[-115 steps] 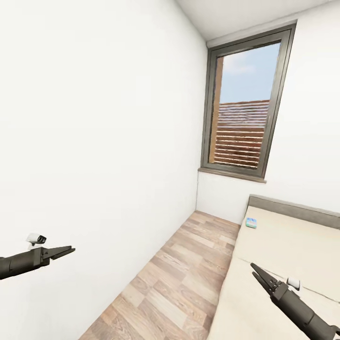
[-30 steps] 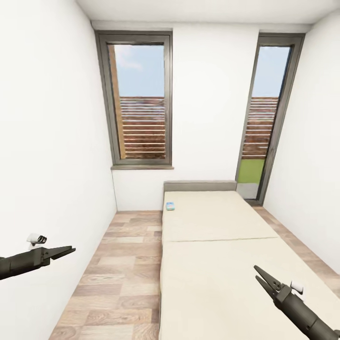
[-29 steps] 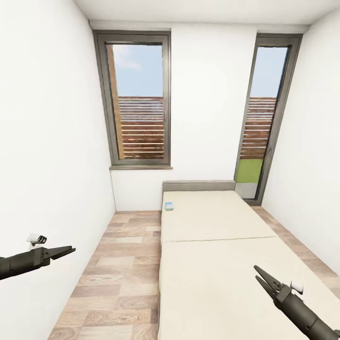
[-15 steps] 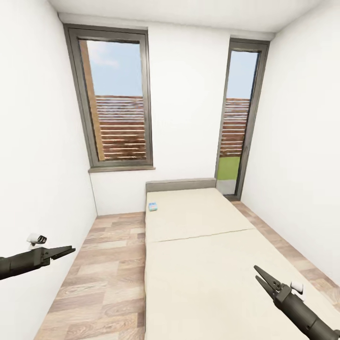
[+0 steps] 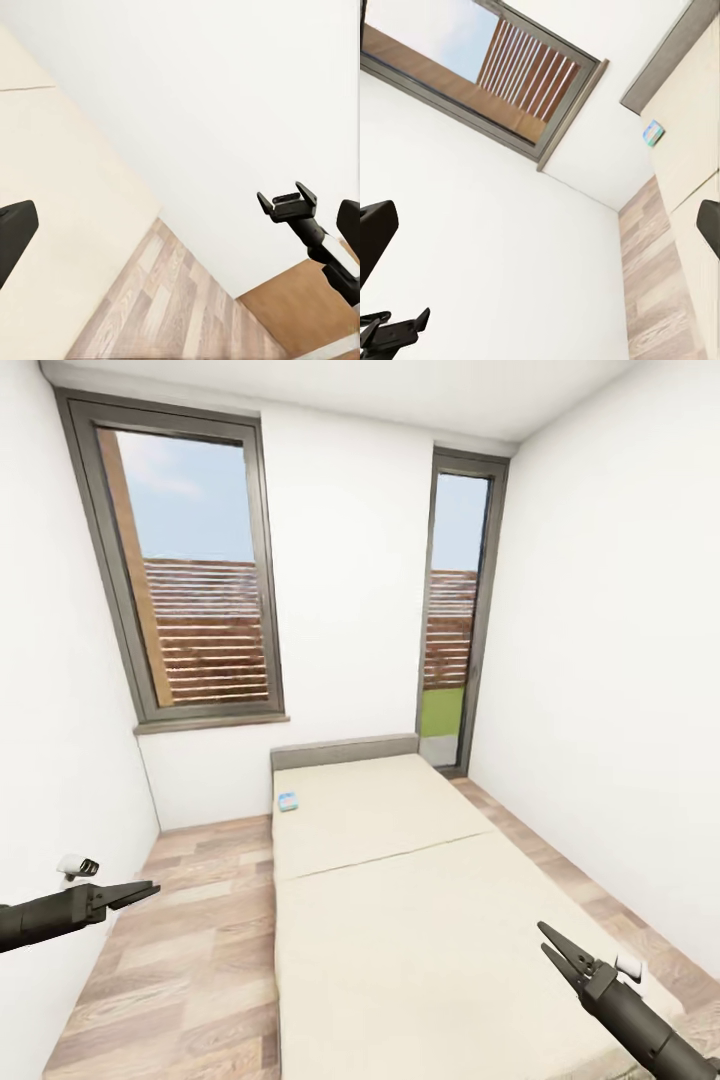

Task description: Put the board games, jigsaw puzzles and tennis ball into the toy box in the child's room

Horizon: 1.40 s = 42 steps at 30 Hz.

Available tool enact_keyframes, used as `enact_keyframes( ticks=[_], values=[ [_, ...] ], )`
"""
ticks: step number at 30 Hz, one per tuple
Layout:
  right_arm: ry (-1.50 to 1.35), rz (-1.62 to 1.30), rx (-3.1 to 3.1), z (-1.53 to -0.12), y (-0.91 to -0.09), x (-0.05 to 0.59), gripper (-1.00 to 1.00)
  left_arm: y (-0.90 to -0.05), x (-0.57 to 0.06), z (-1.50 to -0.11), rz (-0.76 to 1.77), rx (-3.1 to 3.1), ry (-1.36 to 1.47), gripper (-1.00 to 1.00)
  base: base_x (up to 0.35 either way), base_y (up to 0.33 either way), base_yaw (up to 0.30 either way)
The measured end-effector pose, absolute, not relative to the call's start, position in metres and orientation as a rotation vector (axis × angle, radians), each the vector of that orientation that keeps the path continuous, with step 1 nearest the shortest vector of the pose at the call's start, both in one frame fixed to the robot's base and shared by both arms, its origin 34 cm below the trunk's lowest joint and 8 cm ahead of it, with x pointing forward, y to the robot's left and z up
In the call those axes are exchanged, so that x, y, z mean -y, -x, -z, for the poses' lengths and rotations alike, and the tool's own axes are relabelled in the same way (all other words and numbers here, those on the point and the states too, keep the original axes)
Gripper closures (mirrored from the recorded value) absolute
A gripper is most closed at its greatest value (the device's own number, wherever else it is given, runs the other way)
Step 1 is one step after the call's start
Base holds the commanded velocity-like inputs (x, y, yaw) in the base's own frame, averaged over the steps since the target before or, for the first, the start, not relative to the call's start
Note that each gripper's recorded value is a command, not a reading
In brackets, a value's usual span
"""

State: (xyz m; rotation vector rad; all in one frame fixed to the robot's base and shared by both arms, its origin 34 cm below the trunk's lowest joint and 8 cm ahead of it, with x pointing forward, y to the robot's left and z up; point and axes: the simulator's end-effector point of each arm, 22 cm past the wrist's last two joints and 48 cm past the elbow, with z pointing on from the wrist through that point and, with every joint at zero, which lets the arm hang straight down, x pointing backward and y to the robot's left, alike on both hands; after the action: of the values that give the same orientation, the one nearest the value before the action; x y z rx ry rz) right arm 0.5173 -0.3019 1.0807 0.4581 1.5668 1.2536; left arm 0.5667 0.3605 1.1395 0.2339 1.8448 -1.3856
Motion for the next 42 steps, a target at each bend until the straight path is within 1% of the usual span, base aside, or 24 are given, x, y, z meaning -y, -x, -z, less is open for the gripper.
enact_keyframes(
  ticks=[14,17,24,29,42],
  values=[
    [-0.46,-1.254,-1.567,-1.08,-0.517,0.302,-1.0,-0.567,-0.36,-1.14,1.385,-1.845,-0.235,-1.0,0.0,0.253,-0.279],
    [-0.46,-1.255,-1.567,-1.08,-0.517,0.302,-1.0,-0.567,-0.36,-1.14,1.385,-1.845,-0.234,-1.0,0.0,0.139,-0.181],
    [-0.46,-1.252,-1.568,-1.08,-0.518,0.301,-1.0,-0.567,-0.361,-1.139,1.386,-1.845,-0.234,-1.0,0.0,0.033,-0.043],
    [-0.484,-1.259,-1.566,-1.073,-0.518,0.296,-1.0,-0.569,-0.35,-1.139,1.409,-1.829,-0.238,-1.0,0.0,0.119,0.0],
    [-0.509,-1.253,-1.577,-1.067,-0.52,0.294,-1.0,-0.569,-0.349,-1.138,1.411,-1.831,-0.238,-1.0,0.0,0.155,0.0]
  ],
)
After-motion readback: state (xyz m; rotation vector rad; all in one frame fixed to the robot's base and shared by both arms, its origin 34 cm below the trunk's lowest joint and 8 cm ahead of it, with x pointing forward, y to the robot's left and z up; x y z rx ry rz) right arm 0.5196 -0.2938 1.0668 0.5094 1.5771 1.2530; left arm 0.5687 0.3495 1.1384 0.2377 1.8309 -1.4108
